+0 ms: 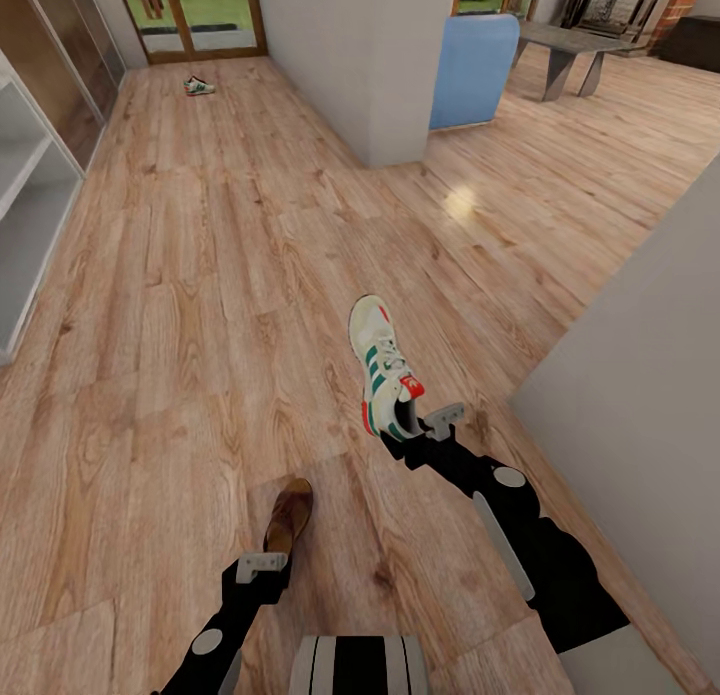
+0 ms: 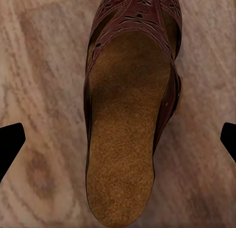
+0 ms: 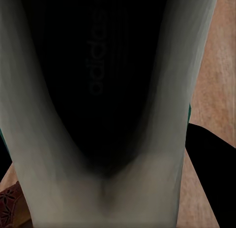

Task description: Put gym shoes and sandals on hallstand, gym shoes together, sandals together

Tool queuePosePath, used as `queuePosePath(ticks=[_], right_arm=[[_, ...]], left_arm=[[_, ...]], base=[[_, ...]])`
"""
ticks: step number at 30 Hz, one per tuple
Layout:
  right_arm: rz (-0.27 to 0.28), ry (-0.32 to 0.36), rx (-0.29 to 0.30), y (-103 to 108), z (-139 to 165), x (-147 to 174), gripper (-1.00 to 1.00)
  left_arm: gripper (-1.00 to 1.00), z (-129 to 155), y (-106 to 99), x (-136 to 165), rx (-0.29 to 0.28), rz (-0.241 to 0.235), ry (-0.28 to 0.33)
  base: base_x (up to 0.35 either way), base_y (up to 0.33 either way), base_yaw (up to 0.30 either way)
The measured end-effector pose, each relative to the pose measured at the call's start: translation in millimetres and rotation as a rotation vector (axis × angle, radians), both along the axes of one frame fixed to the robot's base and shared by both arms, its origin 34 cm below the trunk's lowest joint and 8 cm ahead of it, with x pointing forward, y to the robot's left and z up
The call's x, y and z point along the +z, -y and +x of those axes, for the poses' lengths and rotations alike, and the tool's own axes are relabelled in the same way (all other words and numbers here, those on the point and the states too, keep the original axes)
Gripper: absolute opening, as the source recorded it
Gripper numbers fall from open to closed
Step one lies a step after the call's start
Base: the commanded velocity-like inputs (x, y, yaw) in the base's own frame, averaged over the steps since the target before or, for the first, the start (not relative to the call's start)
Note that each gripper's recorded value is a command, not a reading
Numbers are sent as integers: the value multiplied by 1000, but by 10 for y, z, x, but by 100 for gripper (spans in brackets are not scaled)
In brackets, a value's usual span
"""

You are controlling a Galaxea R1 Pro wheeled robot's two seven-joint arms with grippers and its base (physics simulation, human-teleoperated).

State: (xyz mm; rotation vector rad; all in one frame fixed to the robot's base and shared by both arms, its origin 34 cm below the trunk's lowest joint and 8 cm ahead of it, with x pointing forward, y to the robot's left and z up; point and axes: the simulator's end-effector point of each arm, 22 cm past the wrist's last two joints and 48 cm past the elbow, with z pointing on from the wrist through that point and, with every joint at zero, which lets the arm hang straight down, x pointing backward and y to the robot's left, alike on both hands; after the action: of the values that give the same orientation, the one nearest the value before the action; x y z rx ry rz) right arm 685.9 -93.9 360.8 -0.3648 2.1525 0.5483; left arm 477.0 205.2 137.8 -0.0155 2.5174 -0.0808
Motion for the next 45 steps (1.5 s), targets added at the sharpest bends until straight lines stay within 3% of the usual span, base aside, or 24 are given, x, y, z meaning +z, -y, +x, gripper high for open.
queuePosePath(ticks=[4, 22, 32, 38, 45], right_arm=[[-1, 0, 0, 4, -1, -3, -100], [-31, -83, 0, 165, -138, -555, -100], [-30, -85, 0, 166, -142, -569, -100], [-31, -114, 1, 166, -203, -749, -100], [-30, -140, 0, 171, -259, -906, -100]], left_arm=[[100, -1, -2, -3, 0, 0, -1], [100, -312, 4, -334, 0, -1, -84], [100, -267, -5, -322, 0, 1, -75], [100, -376, -14, -430, -1, 3, -101], [100, -338, -23, -465, -6, 9, -70]], base=[[0, 0, 0], [0, 0, 0], [0, 0, 0], [0, 0, 0], [0, 0, 0]])
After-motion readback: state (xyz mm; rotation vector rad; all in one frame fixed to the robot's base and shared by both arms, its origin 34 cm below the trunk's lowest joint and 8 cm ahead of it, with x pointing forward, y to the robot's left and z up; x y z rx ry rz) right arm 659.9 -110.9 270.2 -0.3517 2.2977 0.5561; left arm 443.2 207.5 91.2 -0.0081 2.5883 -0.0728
